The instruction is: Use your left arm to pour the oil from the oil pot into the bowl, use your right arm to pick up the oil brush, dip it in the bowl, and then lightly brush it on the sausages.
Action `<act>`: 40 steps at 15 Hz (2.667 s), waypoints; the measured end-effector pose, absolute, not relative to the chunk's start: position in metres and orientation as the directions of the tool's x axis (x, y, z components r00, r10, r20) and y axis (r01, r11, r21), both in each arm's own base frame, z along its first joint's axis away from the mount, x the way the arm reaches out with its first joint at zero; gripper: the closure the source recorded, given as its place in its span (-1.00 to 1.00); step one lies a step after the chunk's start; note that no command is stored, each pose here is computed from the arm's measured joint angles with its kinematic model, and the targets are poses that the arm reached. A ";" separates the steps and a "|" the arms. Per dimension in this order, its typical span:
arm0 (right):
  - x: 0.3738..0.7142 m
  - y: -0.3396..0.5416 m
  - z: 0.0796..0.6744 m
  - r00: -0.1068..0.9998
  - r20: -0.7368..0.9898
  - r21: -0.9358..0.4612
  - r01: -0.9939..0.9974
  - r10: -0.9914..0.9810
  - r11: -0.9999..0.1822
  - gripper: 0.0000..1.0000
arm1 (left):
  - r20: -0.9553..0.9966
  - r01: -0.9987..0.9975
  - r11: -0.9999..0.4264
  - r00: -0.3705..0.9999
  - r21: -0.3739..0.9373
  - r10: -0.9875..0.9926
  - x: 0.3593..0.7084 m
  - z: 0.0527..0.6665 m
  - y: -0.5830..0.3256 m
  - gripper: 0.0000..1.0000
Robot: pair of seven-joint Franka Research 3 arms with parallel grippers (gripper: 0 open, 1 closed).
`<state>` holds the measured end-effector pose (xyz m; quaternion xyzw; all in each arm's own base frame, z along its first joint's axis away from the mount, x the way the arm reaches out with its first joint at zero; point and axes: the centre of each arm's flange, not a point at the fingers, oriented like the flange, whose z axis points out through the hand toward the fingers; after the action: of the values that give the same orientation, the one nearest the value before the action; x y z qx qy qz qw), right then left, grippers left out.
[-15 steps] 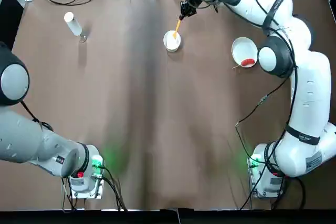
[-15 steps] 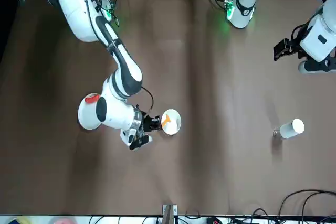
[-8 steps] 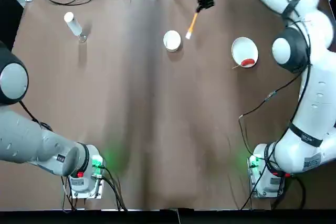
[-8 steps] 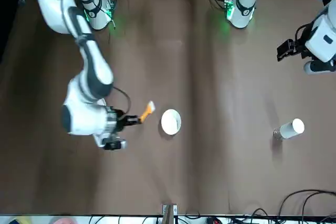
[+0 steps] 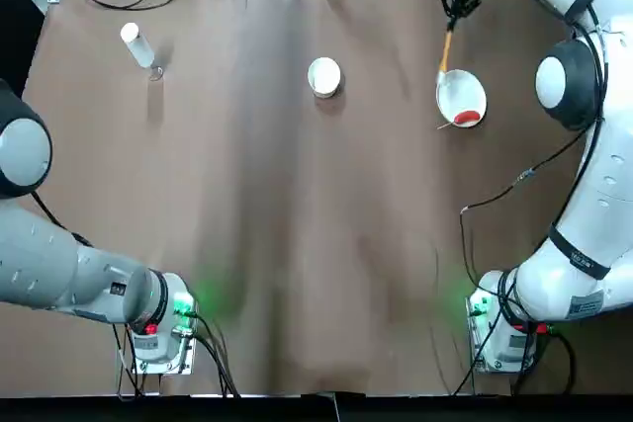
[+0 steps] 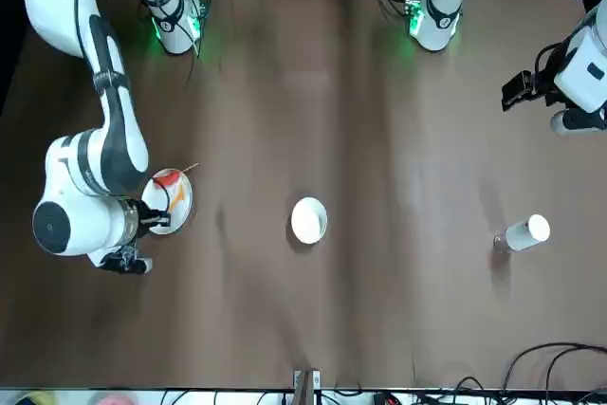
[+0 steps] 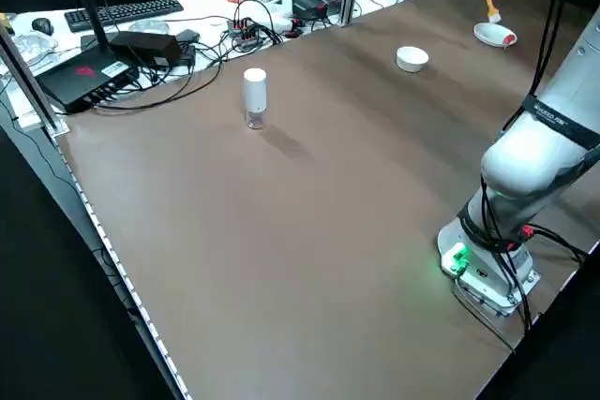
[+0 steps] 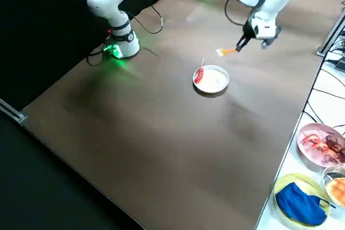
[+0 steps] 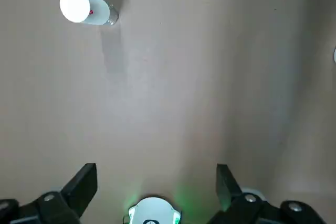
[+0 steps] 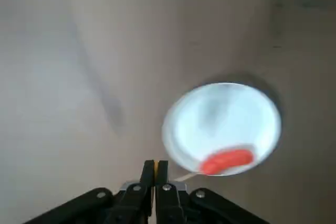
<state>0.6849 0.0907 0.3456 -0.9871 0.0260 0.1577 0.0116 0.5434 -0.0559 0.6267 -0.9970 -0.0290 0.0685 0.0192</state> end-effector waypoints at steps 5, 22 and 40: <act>0.659 0.056 0.288 0.893 -0.441 -0.009 0.096 0.090 -0.995 0.91 | -0.136 0.057 -0.997 0.989 -0.042 0.062 0.544 0.627 -0.055 -1.00; 0.668 0.009 0.273 0.915 -0.350 -0.237 0.122 0.202 -0.964 0.91 | -0.139 0.057 -0.997 0.988 -0.043 0.062 0.544 0.625 -0.055 -1.00; 0.669 -0.009 0.262 0.882 -0.388 -0.074 0.259 0.267 -0.963 0.91 | -0.155 0.061 -0.997 0.986 -0.047 0.067 0.551 0.614 -0.054 -1.00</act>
<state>0.6693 -0.0091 0.2621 -0.9700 -0.1358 0.2015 0.0101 0.5507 -0.0535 0.6139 -0.9962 -0.0321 0.0784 0.0212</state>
